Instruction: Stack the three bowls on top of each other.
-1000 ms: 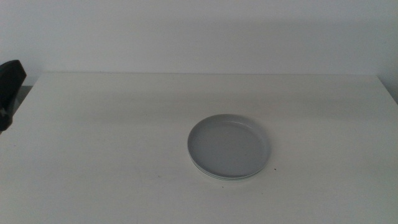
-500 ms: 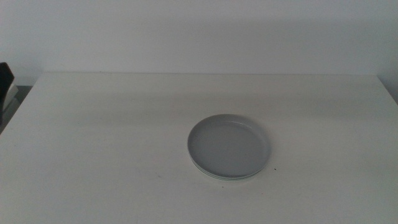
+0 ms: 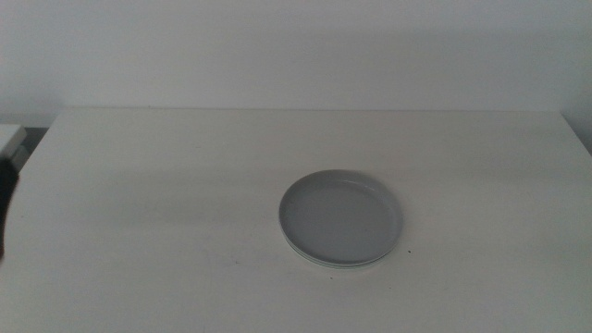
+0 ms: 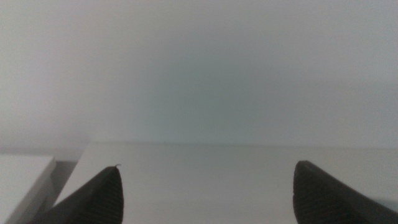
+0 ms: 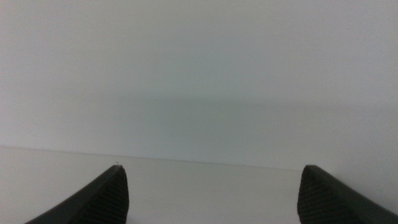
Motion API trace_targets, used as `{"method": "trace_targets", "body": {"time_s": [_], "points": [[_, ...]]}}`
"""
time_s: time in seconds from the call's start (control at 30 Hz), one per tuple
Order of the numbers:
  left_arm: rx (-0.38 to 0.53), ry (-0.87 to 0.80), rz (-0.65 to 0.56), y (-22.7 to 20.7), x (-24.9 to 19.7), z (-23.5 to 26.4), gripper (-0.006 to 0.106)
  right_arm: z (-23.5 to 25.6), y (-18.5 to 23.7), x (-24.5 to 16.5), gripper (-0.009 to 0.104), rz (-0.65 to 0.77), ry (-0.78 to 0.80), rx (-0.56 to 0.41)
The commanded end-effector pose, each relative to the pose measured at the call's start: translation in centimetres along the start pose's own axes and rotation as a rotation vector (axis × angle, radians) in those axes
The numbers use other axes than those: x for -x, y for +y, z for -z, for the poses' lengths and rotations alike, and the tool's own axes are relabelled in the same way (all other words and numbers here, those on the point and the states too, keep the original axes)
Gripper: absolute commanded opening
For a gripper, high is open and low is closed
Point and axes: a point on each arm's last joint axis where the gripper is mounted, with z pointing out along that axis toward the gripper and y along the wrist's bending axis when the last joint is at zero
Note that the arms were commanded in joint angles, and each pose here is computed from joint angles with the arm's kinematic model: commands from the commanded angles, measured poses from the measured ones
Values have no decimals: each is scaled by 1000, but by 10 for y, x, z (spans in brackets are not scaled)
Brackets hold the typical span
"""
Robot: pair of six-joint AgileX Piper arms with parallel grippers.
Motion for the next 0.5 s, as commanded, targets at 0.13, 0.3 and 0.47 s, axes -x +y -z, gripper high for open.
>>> {"method": "trace_targets", "body": {"time_s": [0.13,0.3,0.47], "points": [[-1,-34,7,6,-59,23,94,18,-5,-68,93,128,-3,-74],[3,-51,10,10,-100,26,94,34,-4,-135,93,127,-2,-78],[5,-38,12,11,-106,25,94,39,-3,-177,93,128,-11,-77]]}}
